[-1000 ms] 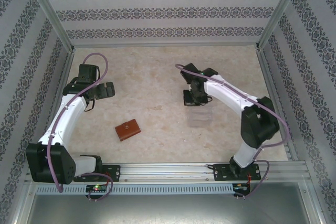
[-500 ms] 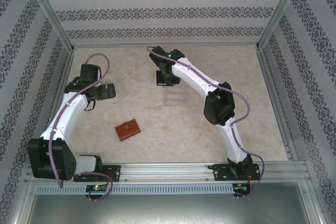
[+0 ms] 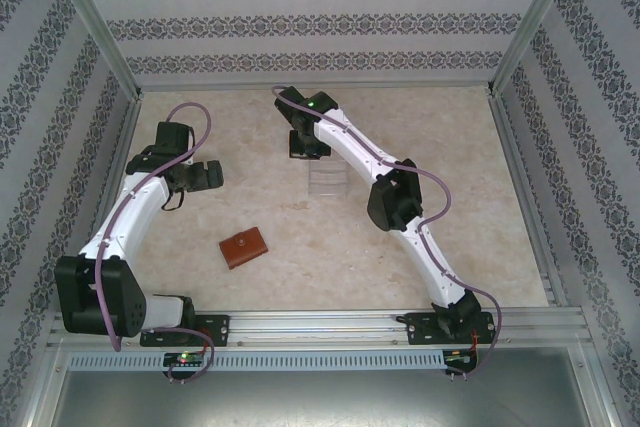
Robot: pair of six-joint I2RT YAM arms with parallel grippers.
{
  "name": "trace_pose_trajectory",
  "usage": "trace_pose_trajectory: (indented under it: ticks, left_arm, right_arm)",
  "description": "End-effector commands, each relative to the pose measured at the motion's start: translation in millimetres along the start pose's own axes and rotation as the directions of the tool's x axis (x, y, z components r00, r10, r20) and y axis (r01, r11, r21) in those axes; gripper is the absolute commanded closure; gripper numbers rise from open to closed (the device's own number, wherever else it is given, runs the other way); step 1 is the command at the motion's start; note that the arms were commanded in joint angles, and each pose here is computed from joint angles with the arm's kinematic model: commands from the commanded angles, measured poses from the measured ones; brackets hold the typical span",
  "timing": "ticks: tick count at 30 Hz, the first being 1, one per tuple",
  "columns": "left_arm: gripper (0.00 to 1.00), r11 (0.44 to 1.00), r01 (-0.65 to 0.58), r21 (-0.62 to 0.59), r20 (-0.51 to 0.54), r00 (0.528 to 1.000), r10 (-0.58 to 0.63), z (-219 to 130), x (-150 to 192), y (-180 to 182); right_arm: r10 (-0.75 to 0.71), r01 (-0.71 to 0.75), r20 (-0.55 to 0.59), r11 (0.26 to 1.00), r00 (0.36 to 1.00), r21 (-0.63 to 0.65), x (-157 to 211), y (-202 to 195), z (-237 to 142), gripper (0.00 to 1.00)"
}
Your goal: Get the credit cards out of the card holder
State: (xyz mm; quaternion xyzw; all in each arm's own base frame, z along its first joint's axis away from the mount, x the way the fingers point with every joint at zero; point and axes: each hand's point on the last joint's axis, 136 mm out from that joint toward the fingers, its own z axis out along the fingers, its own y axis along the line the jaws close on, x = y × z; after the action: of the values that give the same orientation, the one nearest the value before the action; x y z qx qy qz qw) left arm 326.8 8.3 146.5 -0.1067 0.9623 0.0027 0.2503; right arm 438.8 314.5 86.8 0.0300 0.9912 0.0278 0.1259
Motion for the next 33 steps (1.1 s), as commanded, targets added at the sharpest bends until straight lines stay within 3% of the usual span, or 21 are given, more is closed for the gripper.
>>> trace_pose_trajectory:
  ticks: [1, 14, 22, 27, 33]
  left_arm:
    - [0.0, 0.999, -0.018, 0.028, -0.029, 0.999, 0.019, -1.0, 6.3, -7.2]
    - [0.0, 0.999, -0.023, 0.032, -0.074, 0.997, 0.025, 5.3, 17.5, -7.3]
    - [0.0, 0.999, -0.026, 0.033, -0.083, 0.996, 0.028, 6.7, 18.8, -7.4]
    - [0.0, 0.999, -0.023, 0.041, -0.088, 0.996, 0.027, 7.5, 20.4, -8.9]
    - [0.0, 0.997, -0.008, 0.077, -0.112, 0.994, 0.017, 9.0, 24.7, -16.1]
  right_arm:
    - [0.009, -0.009, 0.021, 1.0, 1.0, 0.008, -2.2, 4.5, 2.8, 1.0]
    - [0.001, -0.001, 0.025, 1.0, 1.0, -0.009, -5.4, 7.1, 7.0, 0.94]
    - [-0.005, 0.007, 0.054, 0.999, 0.999, -0.04, -13.9, 10.0, -4.8, 0.9]
    - [-0.006, 0.01, 0.073, 0.999, 0.997, -0.045, -18.7, 7.4, -15.9, 0.83]
    - [-0.018, 0.023, 0.09, 0.998, 0.996, -0.059, -19.8, 7.5, -33.9, 0.83]
